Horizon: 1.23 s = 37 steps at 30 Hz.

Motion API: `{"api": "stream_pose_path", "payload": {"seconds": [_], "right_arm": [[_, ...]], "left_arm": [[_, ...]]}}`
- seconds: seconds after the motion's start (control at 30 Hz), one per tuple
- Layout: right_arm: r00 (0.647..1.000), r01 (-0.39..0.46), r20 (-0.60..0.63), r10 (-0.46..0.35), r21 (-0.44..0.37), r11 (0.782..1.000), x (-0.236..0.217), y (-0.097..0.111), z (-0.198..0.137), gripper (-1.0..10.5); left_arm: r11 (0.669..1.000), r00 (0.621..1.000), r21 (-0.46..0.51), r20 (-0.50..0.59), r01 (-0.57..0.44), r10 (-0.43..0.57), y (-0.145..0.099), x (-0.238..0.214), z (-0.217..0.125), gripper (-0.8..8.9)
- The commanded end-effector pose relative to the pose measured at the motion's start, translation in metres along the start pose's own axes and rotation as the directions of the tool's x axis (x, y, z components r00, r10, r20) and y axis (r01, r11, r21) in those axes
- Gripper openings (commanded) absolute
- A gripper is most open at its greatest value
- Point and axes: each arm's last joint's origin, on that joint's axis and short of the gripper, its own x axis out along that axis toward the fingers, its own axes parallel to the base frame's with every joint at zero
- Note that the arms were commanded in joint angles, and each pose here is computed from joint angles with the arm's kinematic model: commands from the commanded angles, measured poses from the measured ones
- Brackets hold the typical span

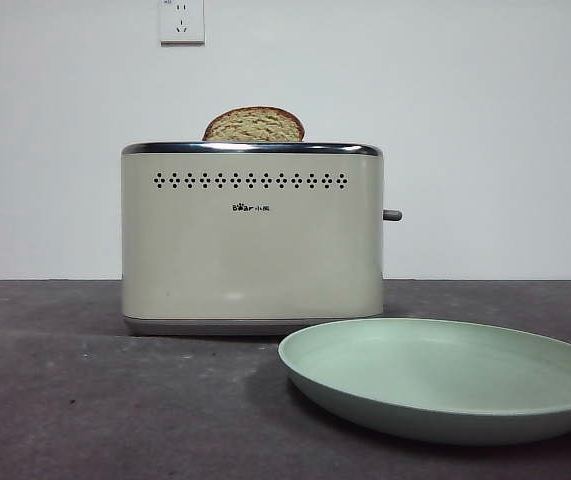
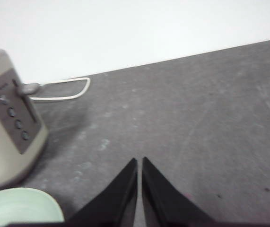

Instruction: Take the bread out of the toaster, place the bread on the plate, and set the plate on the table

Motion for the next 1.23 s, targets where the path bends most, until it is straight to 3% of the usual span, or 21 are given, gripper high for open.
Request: {"api": "stream_pose_path", "payload": {"seconds": [0.03, 0.4, 0.7, 0.83, 1.03, 1.23], "right_arm": [[0.999, -0.033, 0.034, 0.032, 0.038, 0.999, -0.001, 0.002, 0.005, 0.1], [0.996, -0.052, 0.071, 0.046, 0.078, 0.996, -0.017, 0.017, 0.058, 0.1], [0.980, -0.145, -0.132, 0.146, 0.017, 0.989, -0.016, 0.035, 0.115, 0.1], [0.935, -0.210, -0.293, 0.203, 0.006, 0.978, -0.012, 0.043, 0.137, 0.1], [0.835, -0.278, -0.498, 0.234, -0.016, 0.960, -0.006, 0.052, 0.155, 0.1], [0.761, -0.326, -0.599, 0.249, -0.021, 0.945, -0.001, 0.057, 0.154, 0.1]], "left_arm": [[0.999, 1.000, -0.031, -0.004, 0.029, -0.029, -0.002, -0.001, 0.002, 0.07], [0.989, 0.991, -0.060, 0.014, 0.136, -0.136, -0.024, -0.020, 0.051, 0.07], [0.966, 0.956, 0.019, -0.147, 0.258, -0.252, -0.050, -0.023, 0.112, 0.07], [0.944, 0.921, 0.049, -0.239, 0.326, -0.306, -0.059, -0.019, 0.133, 0.07], [0.913, 0.855, 0.040, -0.370, 0.407, -0.365, -0.066, -0.013, 0.147, 0.07], [0.900, 0.822, 0.032, -0.422, 0.434, -0.382, -0.070, -0.008, 0.149, 0.08]]}}
